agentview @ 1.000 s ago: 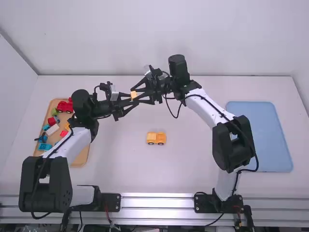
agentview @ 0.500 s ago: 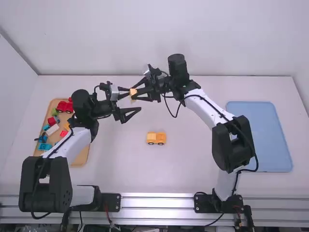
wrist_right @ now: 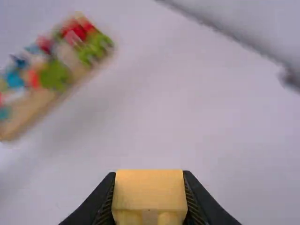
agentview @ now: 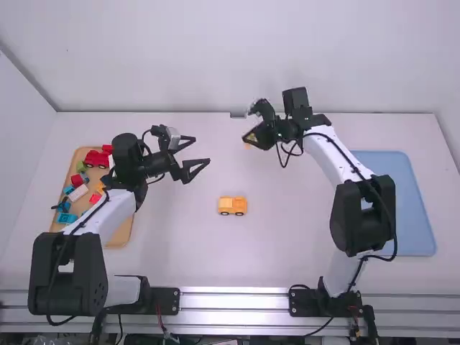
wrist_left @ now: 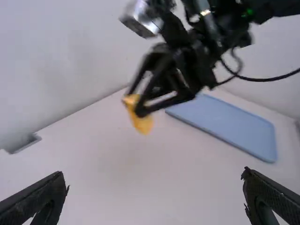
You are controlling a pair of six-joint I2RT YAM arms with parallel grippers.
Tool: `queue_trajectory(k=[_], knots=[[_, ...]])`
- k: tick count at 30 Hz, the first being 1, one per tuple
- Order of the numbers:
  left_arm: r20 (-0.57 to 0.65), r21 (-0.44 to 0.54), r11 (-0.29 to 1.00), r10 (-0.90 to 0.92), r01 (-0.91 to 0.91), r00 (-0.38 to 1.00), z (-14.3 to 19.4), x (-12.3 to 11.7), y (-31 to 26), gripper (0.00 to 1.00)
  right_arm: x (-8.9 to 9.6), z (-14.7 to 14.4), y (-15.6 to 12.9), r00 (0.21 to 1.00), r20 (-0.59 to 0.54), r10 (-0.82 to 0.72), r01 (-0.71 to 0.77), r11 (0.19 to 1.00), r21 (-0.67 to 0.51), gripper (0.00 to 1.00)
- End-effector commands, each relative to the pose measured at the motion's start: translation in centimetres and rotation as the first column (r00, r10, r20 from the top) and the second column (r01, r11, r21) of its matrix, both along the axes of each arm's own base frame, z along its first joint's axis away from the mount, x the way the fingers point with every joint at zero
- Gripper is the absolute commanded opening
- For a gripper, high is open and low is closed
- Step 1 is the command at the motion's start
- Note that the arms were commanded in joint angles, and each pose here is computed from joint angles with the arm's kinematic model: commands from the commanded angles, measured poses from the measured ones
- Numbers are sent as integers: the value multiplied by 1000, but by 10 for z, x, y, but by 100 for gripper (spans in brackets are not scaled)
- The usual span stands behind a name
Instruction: Assemble lego blocks to make yellow taxi
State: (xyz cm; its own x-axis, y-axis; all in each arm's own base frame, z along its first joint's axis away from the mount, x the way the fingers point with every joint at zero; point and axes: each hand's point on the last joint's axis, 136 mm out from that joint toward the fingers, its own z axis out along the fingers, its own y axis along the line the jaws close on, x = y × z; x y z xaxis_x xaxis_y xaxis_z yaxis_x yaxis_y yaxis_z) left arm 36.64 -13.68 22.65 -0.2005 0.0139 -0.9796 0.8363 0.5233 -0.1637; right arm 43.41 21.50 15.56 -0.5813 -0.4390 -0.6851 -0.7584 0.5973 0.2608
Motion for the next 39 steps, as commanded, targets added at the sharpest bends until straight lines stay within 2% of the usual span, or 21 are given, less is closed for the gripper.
queue_trajectory(k=[1, 2, 3, 4, 6, 8, 9, 12, 15, 17, 23, 26, 28, 30, 31, 32, 33, 36, 37, 38, 39], knots=[[39, 46, 998, 51, -53, 998, -5, 9, 7, 99, -4, -7, -35, 994, 109, 34, 4, 944, -331, 13], [54, 58, 997, 47, -50, 997, -6, 8, 7, 99, -19, -20, -44, 995, 53, 79, -51, 915, -400, 13], [59, 67, 996, 47, -51, 997, -7, 8, 7, 99, -32, -30, -50, 994, 3, 114, -100, 889, -446, 4], [66, 73, 996, 48, -53, 997, -8, 9, 8, 99, -47, -42, -56, 987, -68, 145, -160, 858, -489, 1], [62, 77, 995, 63, -68, 996, -9, 11, 9, 99, -60, -60, -61, 979, -148, 143, -201, 825, -529, 0], [59, 83, 993, 78, -83, 995, -10, 13, 10, 99, -65, -76, -64, 974, -179, 141, -220, 792, -570, 0], [56, 86, 992, 89, -94, 994, -11, 14, 11, 99, -67, -88, -64, 971, -187, 148, -232, 766, -600, 6], [51, 92, 989, 110, -114, 993, -13, 17, 13, 99, -73, -109, -63, 971, -176, 160, -237, 724, -648, 6], [50, 92, 989, 108, -112, 993, -13, 16, 13, 99, -86, -125, -61, 965, -191, 182, -263, 692, -673, 6], [50, 92, 989, 109, -113, 993, -13, 16, 13, 99, -104, -138, -58, 948, -227, 221, -317, 660, -681, 6], [39, 94, 989, 108, -112, 993, -15, 16, 13, 99, -134, -143, -43, 857, -300, 419, -509, 596, -621, 6], [24, 95, 989, 109, -110, 994, -18, 15, 13, 99, -135, -149, -43, 844, -292, 450, -525, 581, -622, 6], [29, 110, 988, 103, -106, 994, -21, 14, 13, 99, -134, -158, -46, 844, -277, 460, -522, 585, -621, 11], [39, 126, 987, 97, -101, 995, -23, 13, 13, 99, -138, -167, -48, 840, -272, 469, -528, 588, -613, 23], [38, 125, 987, 97, -101, 995, -23, 13, 13, 99, -139, -169, -49, 838, -273, 472, -530, 588, -611, 25], [35, 123, 987, 97, -101, 995, -23, 13, 13, 99, -141, -172, -49, 839, -271, 471, -528, 591, -609, 36], [36, 123, 987, 96, -99, 995, -23, 13, 13, 99, -142, -174, -48, 839, -268, 474, -530, 594, -605, 44], [39, 123, 987, 96, -101, 995, -22, 13, 13, 99, -142, -176, -46, 838, -261, 479, -528, 591, -610, 54], [39, 123, 987, 97, -102, 994, -22, 13, 13, 99, -142, -176, -46, 836, -261, 483, -530, 584, -615, 72], [38, 123, 987, 98, -102, 994, -22, 13, 13, 99, -140, -175, -46, 839, -258, 480, -523, 576, -628, 79], [38, 124, 987, 99, -103, 994, -23, 14, 13, 99, -139, -174, -46, 845, -256, 469, -513, 580, -633, 81]])
